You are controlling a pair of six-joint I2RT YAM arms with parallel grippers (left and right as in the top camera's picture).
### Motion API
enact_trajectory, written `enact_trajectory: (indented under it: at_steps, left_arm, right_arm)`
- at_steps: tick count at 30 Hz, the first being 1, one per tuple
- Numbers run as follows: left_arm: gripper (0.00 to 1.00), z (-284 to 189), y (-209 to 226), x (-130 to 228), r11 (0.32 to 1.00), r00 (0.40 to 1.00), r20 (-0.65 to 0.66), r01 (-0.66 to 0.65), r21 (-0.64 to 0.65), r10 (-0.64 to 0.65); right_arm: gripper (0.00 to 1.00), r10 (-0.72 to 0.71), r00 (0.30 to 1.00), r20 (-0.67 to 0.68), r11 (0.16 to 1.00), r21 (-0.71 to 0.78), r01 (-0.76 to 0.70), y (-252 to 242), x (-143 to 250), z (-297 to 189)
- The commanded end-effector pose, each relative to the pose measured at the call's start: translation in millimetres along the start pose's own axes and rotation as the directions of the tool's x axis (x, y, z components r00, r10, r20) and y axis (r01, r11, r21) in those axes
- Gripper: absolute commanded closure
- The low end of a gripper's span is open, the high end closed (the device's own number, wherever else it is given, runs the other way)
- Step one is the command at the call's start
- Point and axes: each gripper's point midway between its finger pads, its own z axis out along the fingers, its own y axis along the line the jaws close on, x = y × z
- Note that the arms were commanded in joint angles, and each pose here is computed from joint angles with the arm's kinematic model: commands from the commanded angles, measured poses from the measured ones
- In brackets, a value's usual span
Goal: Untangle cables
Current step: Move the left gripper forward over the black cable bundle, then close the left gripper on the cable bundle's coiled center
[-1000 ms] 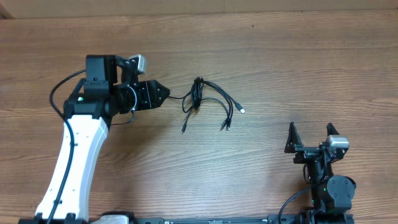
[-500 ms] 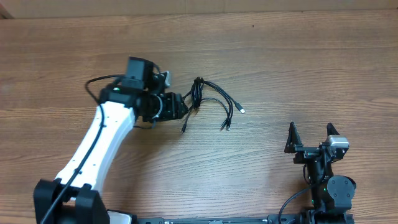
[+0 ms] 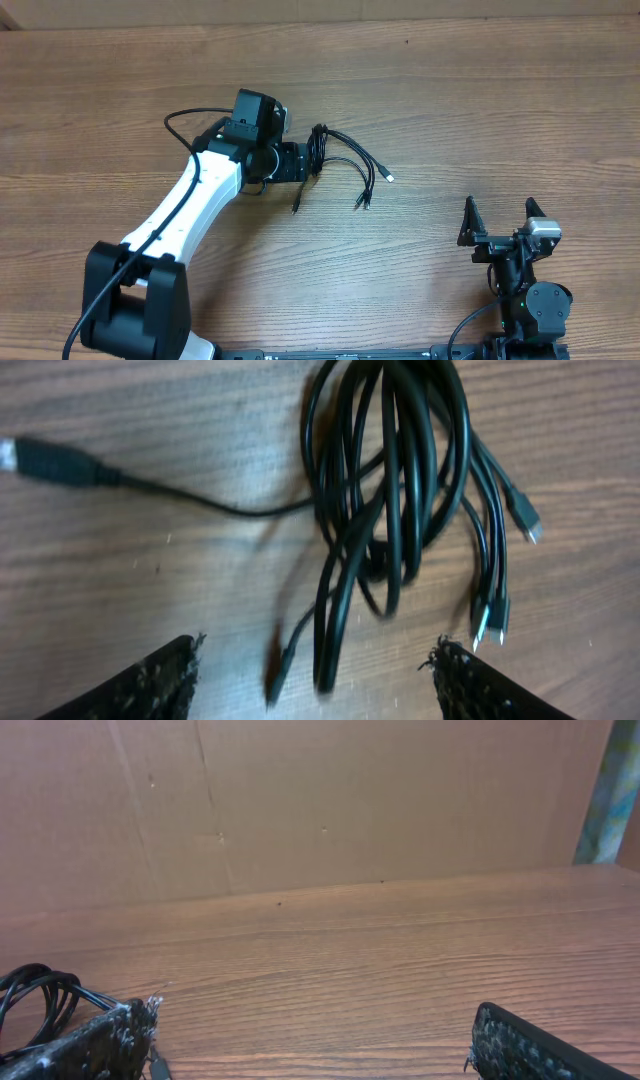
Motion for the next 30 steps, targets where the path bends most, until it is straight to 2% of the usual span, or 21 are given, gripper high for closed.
enact_trajectory:
  at_steps: [1, 3, 8, 12, 14, 17, 18, 19, 21, 30]
  left_arm:
    - [0.23, 12.6, -14.8, -2.2, 0.998, 1.0, -0.018, -0.008, 0.063, 0.009]
    - [0.23, 20.9, -23.7, -0.6, 0.994, 0.999, -0.033, -0.011, 0.11, 0.015]
    - [0.25, 43.9, -21.1, -0.9, 0.994, 0.999, -0.046, 0.005, 0.11, 0.0]
    - [0.33, 59.9, -15.1, 4.5, 0.995, 0.997, -0.076, 0.022, 0.1, -0.015]
    - [0.42, 62.4, -13.8, 5.7, 0.995, 0.997, -0.081, 0.021, 0.096, -0.014]
    - [0.69, 60.6, -16.2, 0.0, 0.993, 0.998, -0.054, -0.032, 0.11, 0.039]
    - [0.74, 59.2, -17.7, -3.1, 0.992, 0.998, -0.041, -0.048, 0.117, 0.053]
    - [0.87, 58.0, -18.7, -5.6, 0.991, 0.998, -0.032, -0.054, 0.124, 0.058]
    - [0.95, 54.3, -24.5, -8.7, 0.986, 0.998, -0.027, -0.057, 0.156, 0.062]
    - [0.96, 26.4, -38.9, -38.5, 0.942, 0.998, 0.015, -0.061, 0.331, 0.059]
  right_arm:
    - [0.0, -0.007, 1.0, -0.001, 1.0, 0.005, 0.007, -1.7, 2.5, 0.4]
    - [0.0, -0.007, 1.0, -0.001, 1.0, 0.005, 0.007, -1.7, 2.5, 0.4]
    - [0.0, -0.007, 1.0, -0.001, 1.0, 0.005, 0.007, -1.7, 2.5, 0.4]
    - [0.0, -0.007, 1.0, -0.001, 1.0, 0.005, 0.007, -1.7, 2.5, 0.4]
    - [0.0, -0.007, 1.0, -0.001, 1.0, 0.005, 0.007, -1.7, 2.5, 0.4]
    - [0.0, -0.007, 1.0, -0.001, 1.0, 0.005, 0.007, -1.7, 2.5, 0.4]
    - [0.0, -0.007, 1.0, -0.001, 1.0, 0.005, 0.007, -1.7, 2.5, 0.4]
    - [0.0, -0.007, 1.0, -0.001, 1.0, 0.005, 0.007, -1.7, 2.5, 0.4]
    - [0.0, -0.007, 1.0, -0.001, 1.0, 0.005, 0.007, -1.7, 2.5, 0.4]
    - [0.0, -0.007, 1.0, -0.001, 1.0, 0.005, 0.007, -1.7, 2.5, 0.4]
